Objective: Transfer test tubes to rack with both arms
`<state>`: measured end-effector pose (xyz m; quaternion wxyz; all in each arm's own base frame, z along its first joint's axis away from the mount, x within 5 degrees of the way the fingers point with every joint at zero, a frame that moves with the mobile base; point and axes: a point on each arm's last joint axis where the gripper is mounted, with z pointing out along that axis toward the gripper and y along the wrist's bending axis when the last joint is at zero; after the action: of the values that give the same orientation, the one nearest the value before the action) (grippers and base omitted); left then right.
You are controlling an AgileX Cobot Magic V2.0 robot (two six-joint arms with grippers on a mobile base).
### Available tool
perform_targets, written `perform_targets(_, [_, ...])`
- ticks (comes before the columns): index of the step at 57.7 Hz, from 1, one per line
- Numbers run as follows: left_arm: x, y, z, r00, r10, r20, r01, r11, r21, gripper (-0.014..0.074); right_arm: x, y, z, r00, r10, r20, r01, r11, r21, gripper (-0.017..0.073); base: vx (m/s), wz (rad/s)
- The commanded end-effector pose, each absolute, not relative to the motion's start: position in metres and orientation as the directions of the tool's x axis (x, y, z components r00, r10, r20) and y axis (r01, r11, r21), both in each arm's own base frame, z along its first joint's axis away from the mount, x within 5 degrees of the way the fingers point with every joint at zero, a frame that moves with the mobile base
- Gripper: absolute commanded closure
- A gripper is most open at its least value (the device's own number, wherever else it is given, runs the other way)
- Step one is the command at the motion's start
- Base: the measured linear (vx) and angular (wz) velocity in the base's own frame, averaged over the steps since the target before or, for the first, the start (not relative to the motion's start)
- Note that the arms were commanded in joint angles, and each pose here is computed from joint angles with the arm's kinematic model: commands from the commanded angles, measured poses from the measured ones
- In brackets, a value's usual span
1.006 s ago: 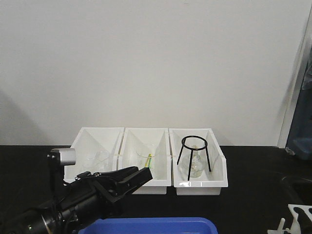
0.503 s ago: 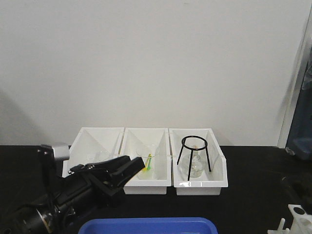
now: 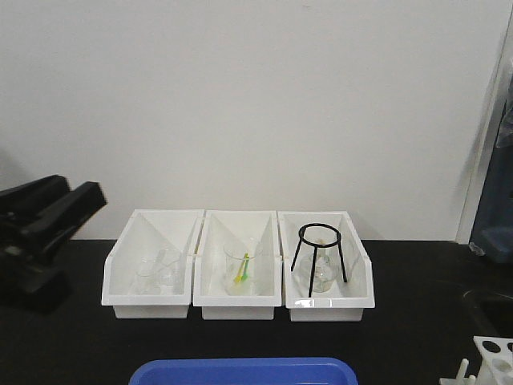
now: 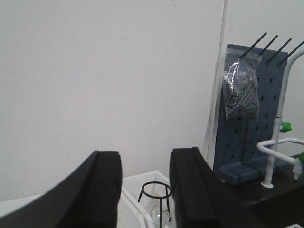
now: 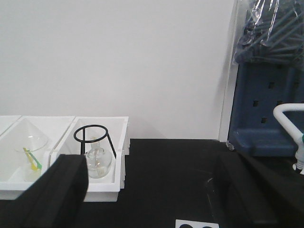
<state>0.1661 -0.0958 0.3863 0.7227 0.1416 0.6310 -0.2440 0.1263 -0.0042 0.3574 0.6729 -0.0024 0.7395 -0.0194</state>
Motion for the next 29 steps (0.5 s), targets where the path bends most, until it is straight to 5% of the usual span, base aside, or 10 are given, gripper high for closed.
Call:
perform_targets(1, [0.145,-0.083,0.406,0.121,-0.19,-0.974,0.521,0.847,-0.101,0.0201,0.123,-0.006,0.377,0.019,-0.047,-0.999,0.043,0.998,-0.046,-0.0024,0.0,0.0])
perform_targets(29, [0.115,-0.064,0.415,0.134,-0.195,-0.972,0.504,0.858,-0.102,0.0201,0.123,-0.006,0.377,0.018,-0.047,-0.999,0.043,0.998,-0.046,-0.0024,0.0,0.0])
